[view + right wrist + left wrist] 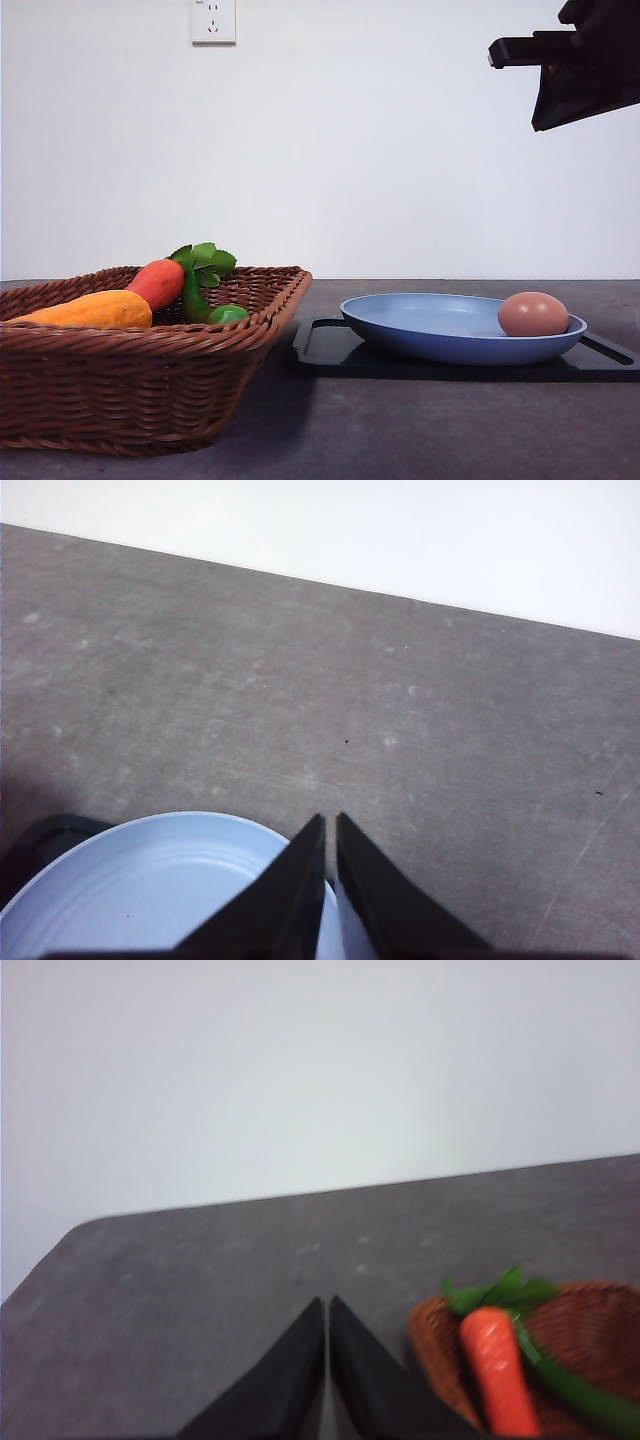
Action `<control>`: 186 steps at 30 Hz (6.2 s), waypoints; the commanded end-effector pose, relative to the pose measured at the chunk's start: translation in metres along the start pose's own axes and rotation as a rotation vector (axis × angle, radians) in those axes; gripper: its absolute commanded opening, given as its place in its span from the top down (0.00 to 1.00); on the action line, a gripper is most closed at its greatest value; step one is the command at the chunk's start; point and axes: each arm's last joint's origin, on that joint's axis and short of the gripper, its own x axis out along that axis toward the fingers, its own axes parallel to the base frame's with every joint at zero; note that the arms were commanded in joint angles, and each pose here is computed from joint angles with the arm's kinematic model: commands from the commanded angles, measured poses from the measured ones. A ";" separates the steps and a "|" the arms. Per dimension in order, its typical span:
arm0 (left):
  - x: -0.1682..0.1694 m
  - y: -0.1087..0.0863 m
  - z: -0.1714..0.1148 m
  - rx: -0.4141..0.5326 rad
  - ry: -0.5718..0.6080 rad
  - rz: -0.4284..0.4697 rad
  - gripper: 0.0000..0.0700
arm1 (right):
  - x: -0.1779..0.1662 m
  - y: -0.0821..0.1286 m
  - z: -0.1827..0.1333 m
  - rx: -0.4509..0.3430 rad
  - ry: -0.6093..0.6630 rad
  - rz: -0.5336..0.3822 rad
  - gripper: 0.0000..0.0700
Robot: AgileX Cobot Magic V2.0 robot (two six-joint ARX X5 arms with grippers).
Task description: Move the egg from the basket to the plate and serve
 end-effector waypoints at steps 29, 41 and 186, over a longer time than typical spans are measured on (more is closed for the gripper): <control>0.011 0.001 -0.065 -0.062 0.193 0.056 1.00 | 0.001 0.001 0.003 -0.005 -0.012 0.003 1.00; 0.011 0.001 -0.065 -0.062 0.193 0.056 1.00 | 0.000 0.001 0.002 -0.110 -0.002 -0.041 1.00; 0.011 0.001 -0.065 -0.062 0.193 0.056 1.00 | -0.084 -0.071 -0.148 0.132 -0.157 -0.187 1.00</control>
